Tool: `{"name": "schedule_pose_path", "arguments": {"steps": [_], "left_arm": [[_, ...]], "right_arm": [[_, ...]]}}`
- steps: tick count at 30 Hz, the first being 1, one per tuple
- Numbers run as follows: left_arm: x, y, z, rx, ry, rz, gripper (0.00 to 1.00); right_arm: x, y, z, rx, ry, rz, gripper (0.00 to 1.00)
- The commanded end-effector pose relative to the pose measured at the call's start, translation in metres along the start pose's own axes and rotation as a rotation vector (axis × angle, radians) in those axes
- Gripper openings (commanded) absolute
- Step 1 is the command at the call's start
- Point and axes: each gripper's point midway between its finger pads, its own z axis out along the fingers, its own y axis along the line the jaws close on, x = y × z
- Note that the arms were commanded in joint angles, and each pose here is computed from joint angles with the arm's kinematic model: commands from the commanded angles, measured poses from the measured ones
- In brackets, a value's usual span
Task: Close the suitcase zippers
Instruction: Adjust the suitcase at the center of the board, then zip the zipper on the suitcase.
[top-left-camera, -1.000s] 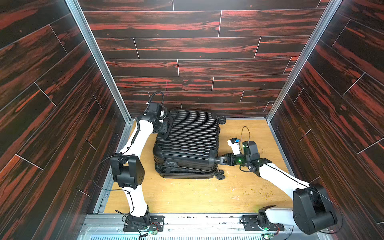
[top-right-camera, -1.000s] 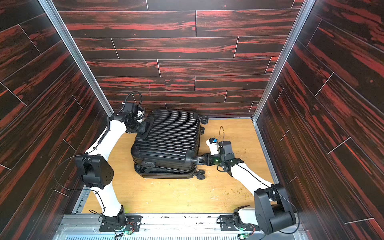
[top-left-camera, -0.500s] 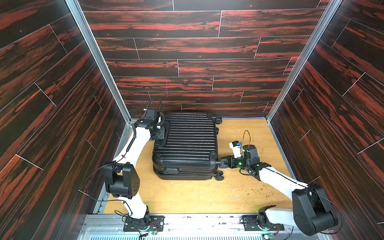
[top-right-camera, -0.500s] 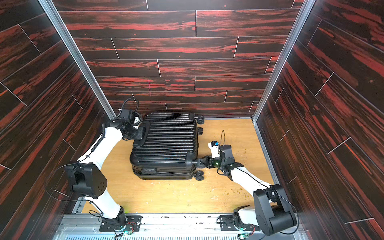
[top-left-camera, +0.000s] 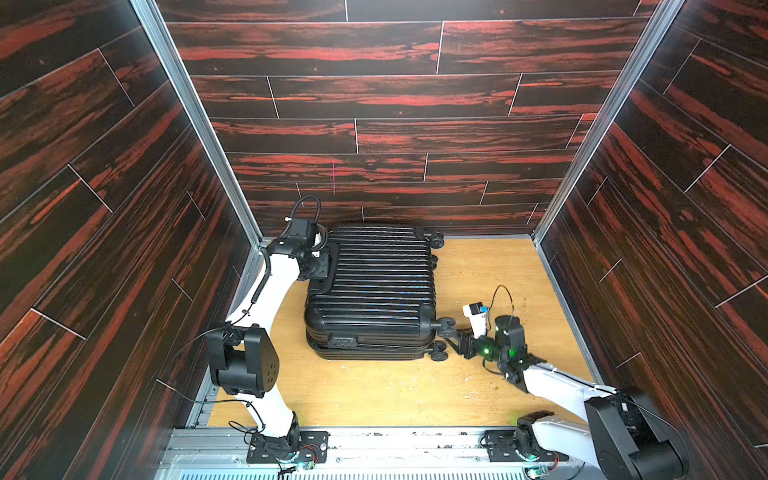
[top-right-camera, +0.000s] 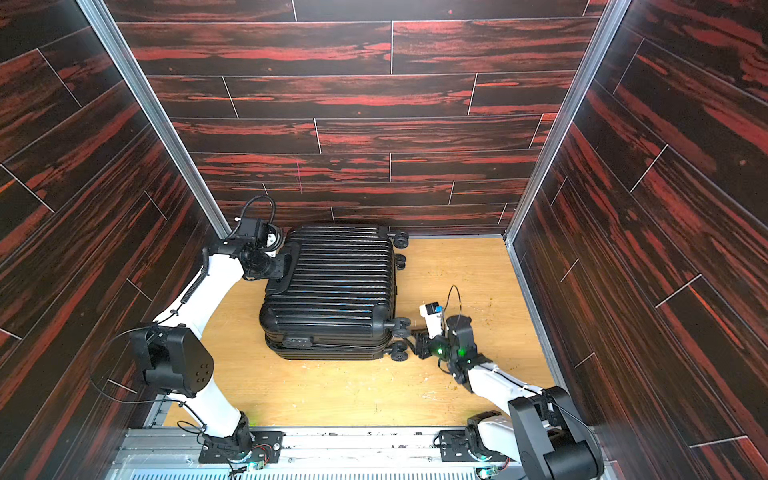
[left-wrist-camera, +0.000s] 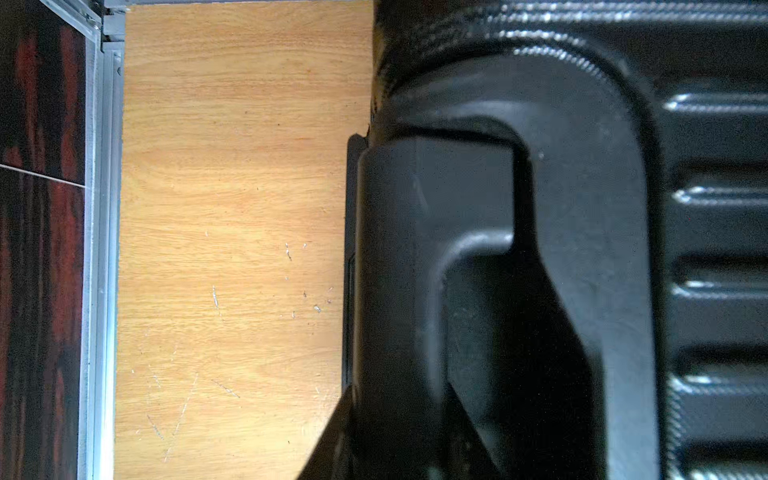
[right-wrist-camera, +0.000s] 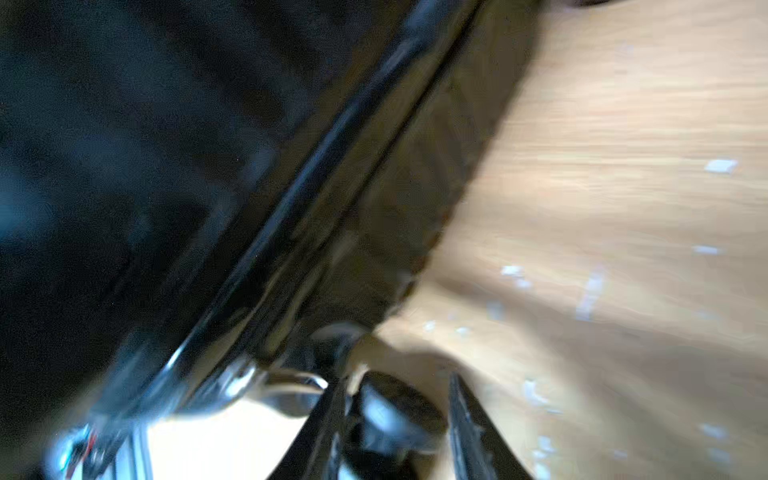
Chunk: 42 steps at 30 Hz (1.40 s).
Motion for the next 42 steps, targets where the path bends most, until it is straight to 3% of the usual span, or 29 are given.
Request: {"name": "schedule_pose_path", "arguments": {"steps": [1,6,29,42], "left_arm": [[-0.020,0.012,-0.030,-0.020,-0.096,-0.065,0.24],[-0.020,0.016,-0.030,-0.022,-0.096,-0.071,0.25],[-0.021,0.018,-0.029,-0.015,-0.090,-0.078,0.25],[-0.020,0.017,-0.028,-0.008,-0.086,-0.078,0.26]], "right_arm": [[-0.027,0.028,-0.003,-0.138,-0.153,-0.178,0.39],[-0.021,0.038,-0.008,-0.193,-0.221,-0.251,0.36],[-0.002,0.038,0.017,-0.224,-0.135,-0.241,0.33],[0.005,0.040,0.025,-0.272,-0.115,-0.242,0.23]]}}
